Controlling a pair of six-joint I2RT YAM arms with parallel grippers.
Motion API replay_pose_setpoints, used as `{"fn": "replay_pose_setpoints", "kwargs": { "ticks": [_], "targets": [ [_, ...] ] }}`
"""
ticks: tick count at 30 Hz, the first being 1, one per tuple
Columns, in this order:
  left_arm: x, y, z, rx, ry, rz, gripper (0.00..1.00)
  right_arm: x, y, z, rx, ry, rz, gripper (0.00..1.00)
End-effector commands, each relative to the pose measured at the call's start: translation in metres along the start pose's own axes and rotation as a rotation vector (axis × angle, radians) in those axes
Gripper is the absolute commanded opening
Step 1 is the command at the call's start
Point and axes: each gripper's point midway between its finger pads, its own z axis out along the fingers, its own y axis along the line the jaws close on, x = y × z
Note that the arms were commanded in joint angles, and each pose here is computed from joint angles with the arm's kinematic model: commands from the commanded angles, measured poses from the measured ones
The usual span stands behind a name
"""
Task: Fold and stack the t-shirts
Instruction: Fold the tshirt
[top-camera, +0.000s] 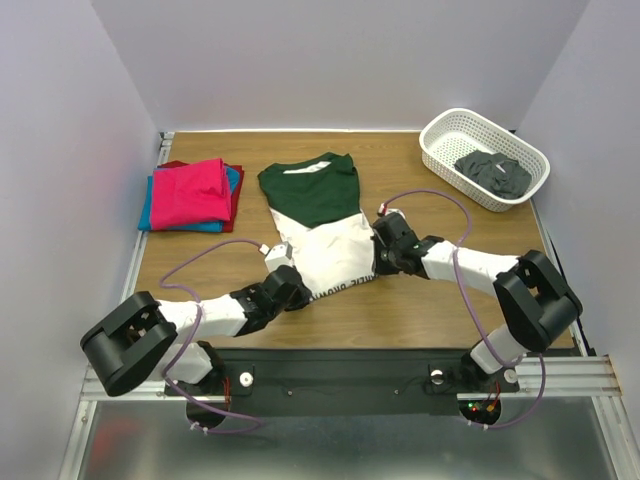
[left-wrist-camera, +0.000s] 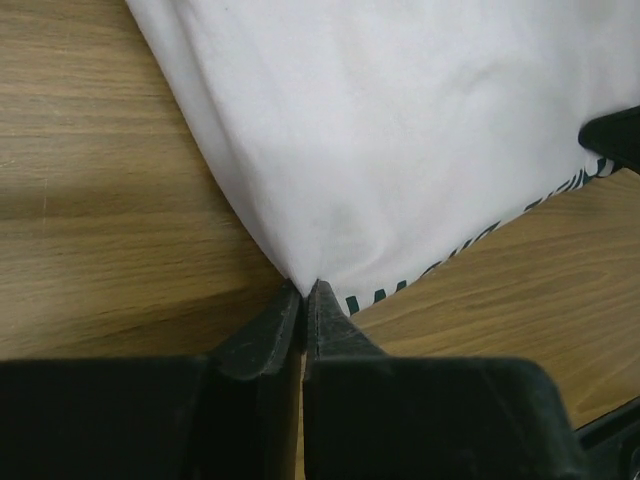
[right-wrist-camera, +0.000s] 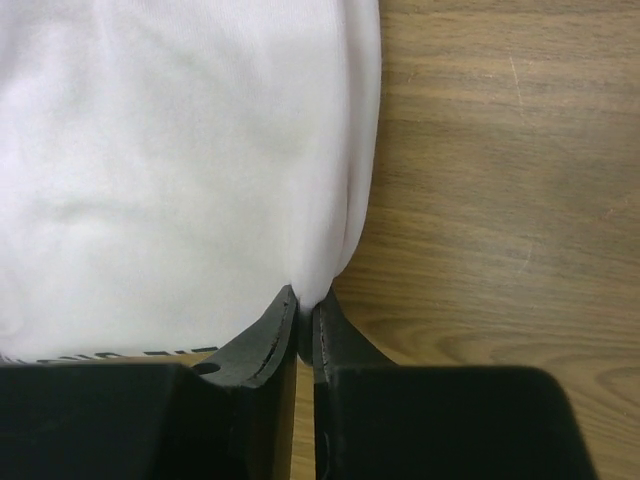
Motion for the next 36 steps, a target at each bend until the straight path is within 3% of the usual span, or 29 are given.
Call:
{"fn": "replay_pose_setpoints", "kwargs": {
  "ticks": [1,3,11,24,36],
  "targets": [
    [0.030,0.040,-0.004,-0.136,0.103,0.064,0.00,-0.003,0.006,-0.017,-0.043,-0.024,0.005,0.06],
    [0.031,0.037,-0.004,-0.129,0.115,0.075,0.00,-0.002,0.012,-0.025,-0.089,-0.020,0.007,0.01],
    [0.042,0.019,-0.016,-0.043,0.199,0.156,0.00,0.029,0.008,-0.059,-0.127,0.058,-0.010,0.00],
    [0.083,-0.034,-0.070,0.308,0.484,0.225,0.00,0.093,0.013,-0.111,-0.194,0.297,-0.073,0.00],
    [0.071,-0.057,-0.123,0.450,0.486,0.105,0.00,0.104,0.035,-0.161,-0.258,0.352,-0.071,0.00]
  ]
}}
